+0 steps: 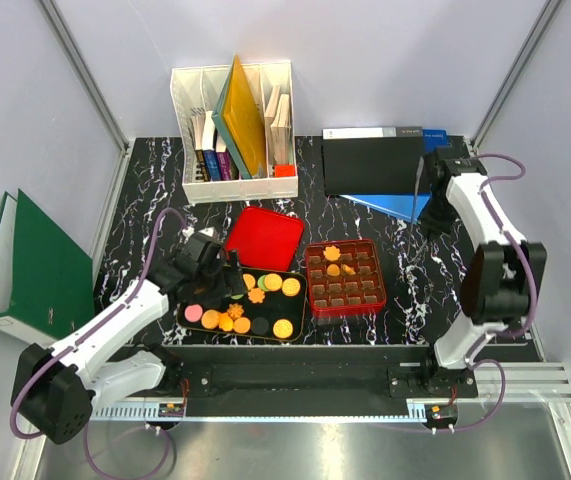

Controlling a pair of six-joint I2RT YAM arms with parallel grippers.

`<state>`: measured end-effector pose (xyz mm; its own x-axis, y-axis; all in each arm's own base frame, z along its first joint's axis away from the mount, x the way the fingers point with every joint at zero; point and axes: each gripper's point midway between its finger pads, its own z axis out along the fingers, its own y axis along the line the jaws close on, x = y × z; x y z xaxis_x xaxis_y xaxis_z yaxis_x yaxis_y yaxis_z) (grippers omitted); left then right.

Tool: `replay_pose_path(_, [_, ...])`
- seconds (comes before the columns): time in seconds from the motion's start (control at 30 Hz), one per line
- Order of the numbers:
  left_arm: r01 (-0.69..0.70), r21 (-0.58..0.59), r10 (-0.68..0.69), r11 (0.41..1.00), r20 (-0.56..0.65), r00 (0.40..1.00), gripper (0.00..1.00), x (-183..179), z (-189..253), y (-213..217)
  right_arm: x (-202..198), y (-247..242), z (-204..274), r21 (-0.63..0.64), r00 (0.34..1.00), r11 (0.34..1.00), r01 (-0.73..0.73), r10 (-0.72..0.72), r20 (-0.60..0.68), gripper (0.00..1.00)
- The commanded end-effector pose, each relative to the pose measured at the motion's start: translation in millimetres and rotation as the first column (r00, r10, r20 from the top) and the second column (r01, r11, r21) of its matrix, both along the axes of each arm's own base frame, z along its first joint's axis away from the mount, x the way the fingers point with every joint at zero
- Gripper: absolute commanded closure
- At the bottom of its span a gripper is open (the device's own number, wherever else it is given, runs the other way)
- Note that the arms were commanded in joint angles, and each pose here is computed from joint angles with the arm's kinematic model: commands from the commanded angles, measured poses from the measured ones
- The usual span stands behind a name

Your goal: Pack the cookies

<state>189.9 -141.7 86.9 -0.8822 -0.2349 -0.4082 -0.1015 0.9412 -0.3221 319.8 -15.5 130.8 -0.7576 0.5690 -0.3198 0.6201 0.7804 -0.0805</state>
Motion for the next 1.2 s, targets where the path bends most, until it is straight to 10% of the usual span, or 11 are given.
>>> replay_pose_path(0.0, [0.044,-0.032,-0.042,0.998,0.055,0.998,0.03,11.5,17.4,-11.3,17.4,-26.4,-35.3,-0.017,0.998,0.999,0.034,-0.035,-0.061,1.00])
replay_pose_path(0.23, [0.062,-0.014,-0.061,0.998,0.063,0.996,0.03,9.9,21.0,-8.2,16.9,-31.9,-82.3,-0.001,0.990,1.000,0.022,-0.022,-0.142,0.98])
replay_pose_path(0.47, [0.068,0.006,-0.068,0.998,0.065,0.996,0.02,12.9,20.5,-6.8,21.2,-32.7,-70.5,0.004,0.996,0.999,0.051,-0.051,-0.072,0.35])
replay_pose_path(0.7, [0.066,0.011,-0.067,0.998,0.059,0.996,0.02,16.4,16.8,-8.8,38.9,-30.6,-38.3,-0.005,0.996,1.000,-0.002,0.002,0.090,0.11])
replay_pose_path(1.17, [0.079,0.031,-0.079,0.996,0.025,0.997,0.03,12.4,6.3,-6.9,49.7,-18.3,-99.5,0.000,0.992,0.999,-0.051,0.050,0.113,0.00])
